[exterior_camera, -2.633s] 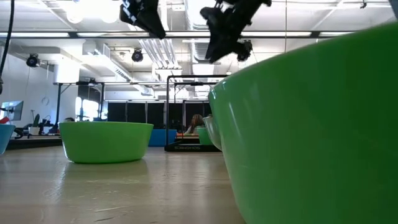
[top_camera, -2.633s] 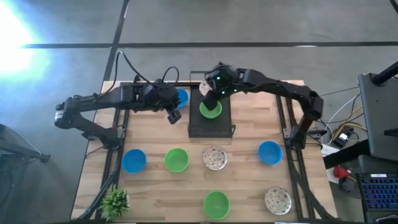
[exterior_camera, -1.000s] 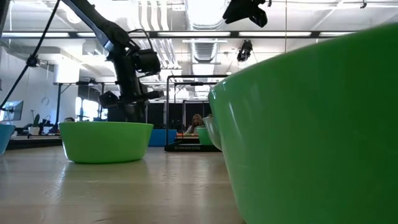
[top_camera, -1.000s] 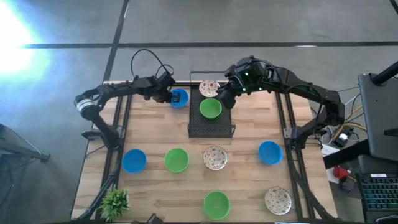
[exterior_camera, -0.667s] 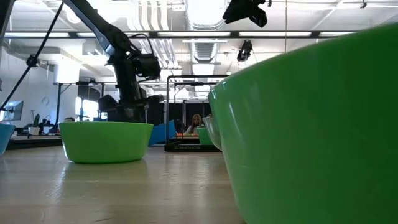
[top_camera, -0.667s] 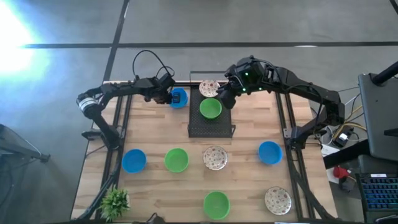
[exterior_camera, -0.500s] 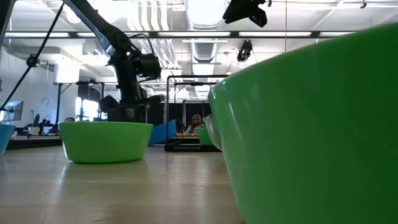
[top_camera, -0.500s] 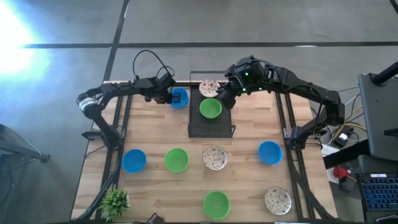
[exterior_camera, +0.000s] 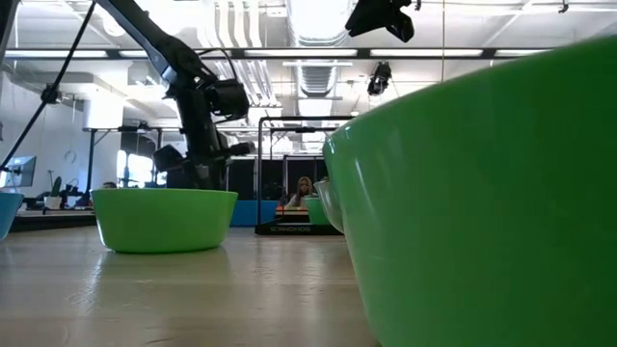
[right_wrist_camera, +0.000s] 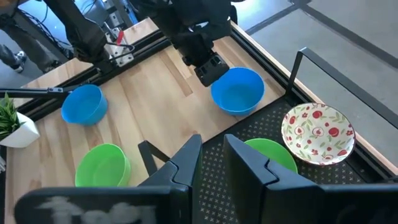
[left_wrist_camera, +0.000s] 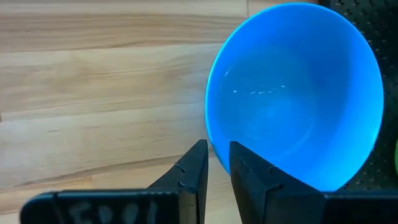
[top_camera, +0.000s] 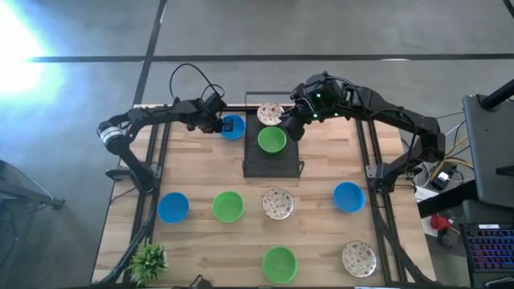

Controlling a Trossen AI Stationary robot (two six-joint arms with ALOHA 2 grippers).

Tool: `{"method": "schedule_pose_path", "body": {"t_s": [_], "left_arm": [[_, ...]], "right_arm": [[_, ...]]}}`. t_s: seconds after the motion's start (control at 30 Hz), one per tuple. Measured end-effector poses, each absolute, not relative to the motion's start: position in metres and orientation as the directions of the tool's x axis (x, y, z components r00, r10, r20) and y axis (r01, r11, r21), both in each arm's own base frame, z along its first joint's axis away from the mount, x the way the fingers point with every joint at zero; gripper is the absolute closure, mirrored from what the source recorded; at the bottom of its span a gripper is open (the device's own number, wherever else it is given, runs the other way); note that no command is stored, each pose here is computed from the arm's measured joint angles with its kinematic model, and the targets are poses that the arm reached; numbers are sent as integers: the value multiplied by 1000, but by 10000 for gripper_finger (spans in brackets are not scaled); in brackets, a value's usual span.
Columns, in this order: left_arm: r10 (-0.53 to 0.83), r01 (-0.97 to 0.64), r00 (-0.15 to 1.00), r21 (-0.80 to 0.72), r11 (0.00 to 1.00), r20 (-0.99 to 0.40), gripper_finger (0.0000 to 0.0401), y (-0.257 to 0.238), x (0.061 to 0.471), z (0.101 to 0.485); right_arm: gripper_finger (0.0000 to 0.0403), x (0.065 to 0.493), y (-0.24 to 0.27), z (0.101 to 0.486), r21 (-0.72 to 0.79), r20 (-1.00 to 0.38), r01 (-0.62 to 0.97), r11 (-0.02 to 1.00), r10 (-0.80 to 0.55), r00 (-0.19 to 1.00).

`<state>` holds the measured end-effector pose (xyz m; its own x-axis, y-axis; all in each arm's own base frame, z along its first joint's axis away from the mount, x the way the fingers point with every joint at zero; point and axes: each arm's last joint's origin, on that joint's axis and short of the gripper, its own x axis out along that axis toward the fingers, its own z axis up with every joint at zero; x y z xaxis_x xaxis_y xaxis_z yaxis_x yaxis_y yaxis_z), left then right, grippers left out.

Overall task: Pick & Place Mini bowls
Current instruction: Put the top blue bowl on the shelf

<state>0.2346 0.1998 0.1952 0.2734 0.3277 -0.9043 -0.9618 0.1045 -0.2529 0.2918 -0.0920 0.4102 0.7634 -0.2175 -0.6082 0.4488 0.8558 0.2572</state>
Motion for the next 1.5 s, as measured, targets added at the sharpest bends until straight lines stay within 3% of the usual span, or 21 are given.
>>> {"method": "schedule_pose_path", "body": {"t_s": [0.47,0.67,1.03,1.5], "left_arm": [[327,-966,259,-244,88,-909,336,206,244,177],[328,-965,261,-234,122,-908,391,206,244,177],[346,-947,319,-281,158,-882,400,203,242,196],[419,-852,500,-343,396,-758,401,178,238,258]], "right_arm": [[339,292,-92,410,256,-608,448,856,-218,763],[339,292,-92,410,256,-608,448,856,-218,763],[339,292,-92,410,253,-608,446,859,-218,763],[339,292,-92,410,250,-609,445,860,-217,763]]}}
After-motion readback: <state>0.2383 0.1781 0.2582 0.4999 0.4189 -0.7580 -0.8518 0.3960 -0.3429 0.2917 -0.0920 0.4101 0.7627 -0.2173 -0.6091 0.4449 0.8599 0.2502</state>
